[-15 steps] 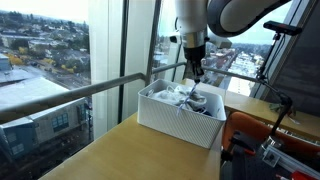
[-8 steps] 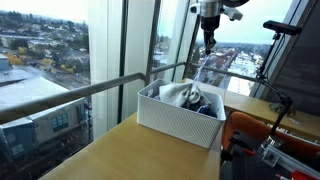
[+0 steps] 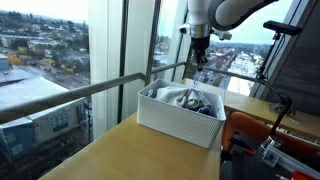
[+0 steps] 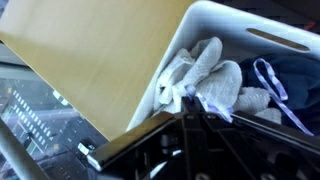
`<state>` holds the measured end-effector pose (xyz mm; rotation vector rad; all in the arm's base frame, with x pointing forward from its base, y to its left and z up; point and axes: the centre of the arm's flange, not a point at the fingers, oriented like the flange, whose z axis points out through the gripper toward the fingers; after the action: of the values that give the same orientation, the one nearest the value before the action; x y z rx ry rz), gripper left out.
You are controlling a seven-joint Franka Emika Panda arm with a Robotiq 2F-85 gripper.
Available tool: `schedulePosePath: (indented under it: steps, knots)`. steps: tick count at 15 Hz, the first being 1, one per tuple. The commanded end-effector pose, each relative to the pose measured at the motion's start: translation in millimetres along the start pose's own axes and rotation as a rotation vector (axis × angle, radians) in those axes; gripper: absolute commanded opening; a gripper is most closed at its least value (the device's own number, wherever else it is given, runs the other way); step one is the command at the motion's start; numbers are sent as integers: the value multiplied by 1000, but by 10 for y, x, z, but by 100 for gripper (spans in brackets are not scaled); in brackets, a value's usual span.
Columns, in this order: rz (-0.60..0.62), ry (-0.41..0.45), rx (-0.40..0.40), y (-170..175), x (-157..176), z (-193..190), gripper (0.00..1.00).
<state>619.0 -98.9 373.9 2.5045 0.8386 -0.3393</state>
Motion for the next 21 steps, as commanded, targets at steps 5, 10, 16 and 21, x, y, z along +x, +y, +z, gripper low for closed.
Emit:
schedulePosePath:
  steps: [5, 10, 16, 21]
  knots:
    - [-116, 4, 45, -609, 611, 491, 27]
    - [-130, -3, 56, -706, 643, 520, 61]
    - [-127, 14, 78, -839, 773, 681, 100]
    - [-110, 66, 160, -951, 964, 1193, 66]
